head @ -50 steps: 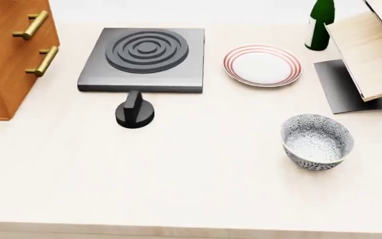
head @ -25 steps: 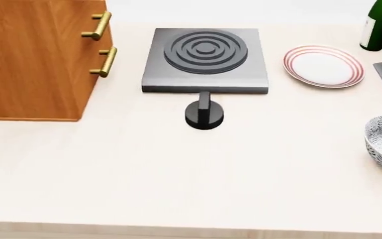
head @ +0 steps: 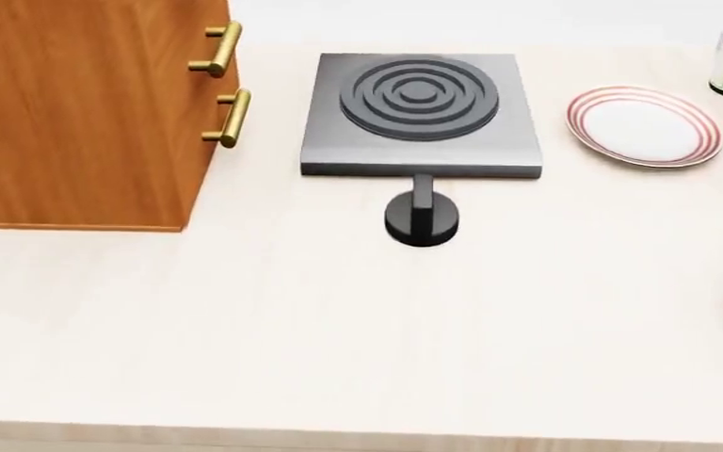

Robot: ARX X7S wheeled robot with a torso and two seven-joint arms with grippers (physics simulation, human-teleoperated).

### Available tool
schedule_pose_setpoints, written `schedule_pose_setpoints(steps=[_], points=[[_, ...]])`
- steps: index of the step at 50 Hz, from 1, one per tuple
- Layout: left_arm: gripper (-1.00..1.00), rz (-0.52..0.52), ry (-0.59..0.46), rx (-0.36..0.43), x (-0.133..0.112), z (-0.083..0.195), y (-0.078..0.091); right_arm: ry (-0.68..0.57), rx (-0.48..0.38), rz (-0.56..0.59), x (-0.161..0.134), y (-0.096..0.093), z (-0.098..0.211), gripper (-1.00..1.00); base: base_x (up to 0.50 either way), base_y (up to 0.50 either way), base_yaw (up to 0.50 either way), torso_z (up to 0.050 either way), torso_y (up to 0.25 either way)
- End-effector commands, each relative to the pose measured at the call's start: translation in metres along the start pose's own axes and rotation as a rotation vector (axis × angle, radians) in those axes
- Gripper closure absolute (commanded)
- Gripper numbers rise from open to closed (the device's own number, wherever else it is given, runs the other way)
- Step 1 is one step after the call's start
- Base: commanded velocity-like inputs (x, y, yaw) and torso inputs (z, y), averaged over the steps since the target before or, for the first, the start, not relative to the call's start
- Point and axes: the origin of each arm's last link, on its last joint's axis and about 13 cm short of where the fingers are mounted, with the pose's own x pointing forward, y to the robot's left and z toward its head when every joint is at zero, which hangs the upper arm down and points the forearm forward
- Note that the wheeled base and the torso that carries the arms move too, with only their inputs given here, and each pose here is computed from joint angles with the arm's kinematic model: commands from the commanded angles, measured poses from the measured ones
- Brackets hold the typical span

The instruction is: Put the bowl on the stove.

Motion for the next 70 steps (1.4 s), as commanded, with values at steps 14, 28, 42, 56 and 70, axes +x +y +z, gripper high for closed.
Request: schedule_pose_setpoints(steps=[14, 28, 42, 56, 70], points=[[-1.0, 0.002, -0.017, 0.019, 0.0, -0.001, 0.002, 0.005, 0.006, 0.017, -0.005, -0.002, -0.006, -1.0, 0.5, 0.0, 0.0, 0.0, 0.0], [-1.0, 0.001, -0.013, 0.02, -0.001, -0.002, 0.002, 0.014, -0.004, 0.019, -0.006, -0.002, -0.007, -1.0, 0.5, 0.0, 0.0, 0.0, 0.0], [-1.0, 0.0, -0.01, 0.019, -0.001, -0.003, 0.002, 0.026, -0.013, 0.027, -0.006, -0.003, -0.01, -1.0, 0.5, 0.0, 0.0, 0.0, 0.001], [-1.0, 0.001, -0.01, 0.018, -0.001, -0.003, 0.002, 0.034, -0.024, 0.043, -0.007, -0.002, -0.008, -1.0, 0.5, 0.0, 0.0, 0.0, 0.002], [-1.0, 0.008, -0.001, 0.012, -0.004, -0.007, 0.003, 0.079, -0.136, 0.09, 0.009, 0.0, 0.006, -1.0, 0.33, 0.0, 0.0, 0.0, 0.0]])
